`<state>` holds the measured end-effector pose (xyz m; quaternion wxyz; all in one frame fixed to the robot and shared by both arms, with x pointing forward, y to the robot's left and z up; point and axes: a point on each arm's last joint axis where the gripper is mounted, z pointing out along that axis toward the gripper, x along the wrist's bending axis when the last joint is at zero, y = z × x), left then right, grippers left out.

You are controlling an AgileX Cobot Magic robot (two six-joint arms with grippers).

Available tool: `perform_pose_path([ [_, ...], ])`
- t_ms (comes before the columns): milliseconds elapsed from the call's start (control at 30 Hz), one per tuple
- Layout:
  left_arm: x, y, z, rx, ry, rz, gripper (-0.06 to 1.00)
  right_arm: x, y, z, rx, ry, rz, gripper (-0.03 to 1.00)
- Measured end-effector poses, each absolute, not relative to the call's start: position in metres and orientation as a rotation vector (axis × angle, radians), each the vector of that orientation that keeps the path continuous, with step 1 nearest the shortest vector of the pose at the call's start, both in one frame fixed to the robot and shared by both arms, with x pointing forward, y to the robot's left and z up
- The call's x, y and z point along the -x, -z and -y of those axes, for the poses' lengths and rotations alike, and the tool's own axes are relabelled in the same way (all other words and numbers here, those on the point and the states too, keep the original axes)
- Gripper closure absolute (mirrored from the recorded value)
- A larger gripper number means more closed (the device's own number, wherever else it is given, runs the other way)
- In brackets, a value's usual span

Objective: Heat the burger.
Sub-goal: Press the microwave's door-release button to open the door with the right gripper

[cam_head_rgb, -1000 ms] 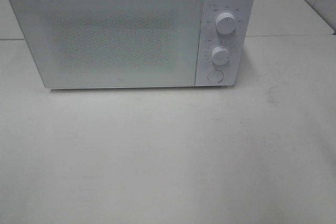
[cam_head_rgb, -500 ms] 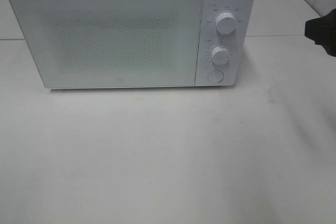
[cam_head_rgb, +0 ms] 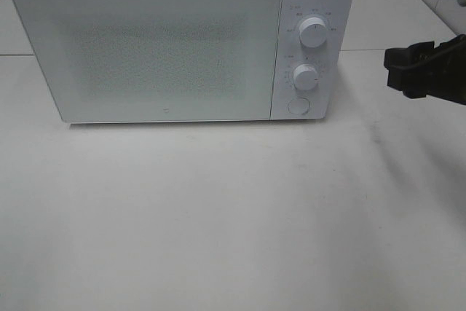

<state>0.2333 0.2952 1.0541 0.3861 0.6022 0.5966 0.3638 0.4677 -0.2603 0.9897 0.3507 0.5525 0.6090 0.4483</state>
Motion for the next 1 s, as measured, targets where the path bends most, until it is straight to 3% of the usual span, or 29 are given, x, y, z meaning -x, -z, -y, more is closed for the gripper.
perform_pose_path([
  [633,-0.233,-1.054,-0.295,-1.533,-0.926,-1.519,-0.05,-0.454,-0.924,0.264,-1.438,-1.162,-1.519,0.28],
  [1000,-0.233,-1.054,-0.295,-1.533,-0.926,-1.519,-0.05,-0.445,-0.906,0.231,-1.407,-1.141,-1.537,0.28],
])
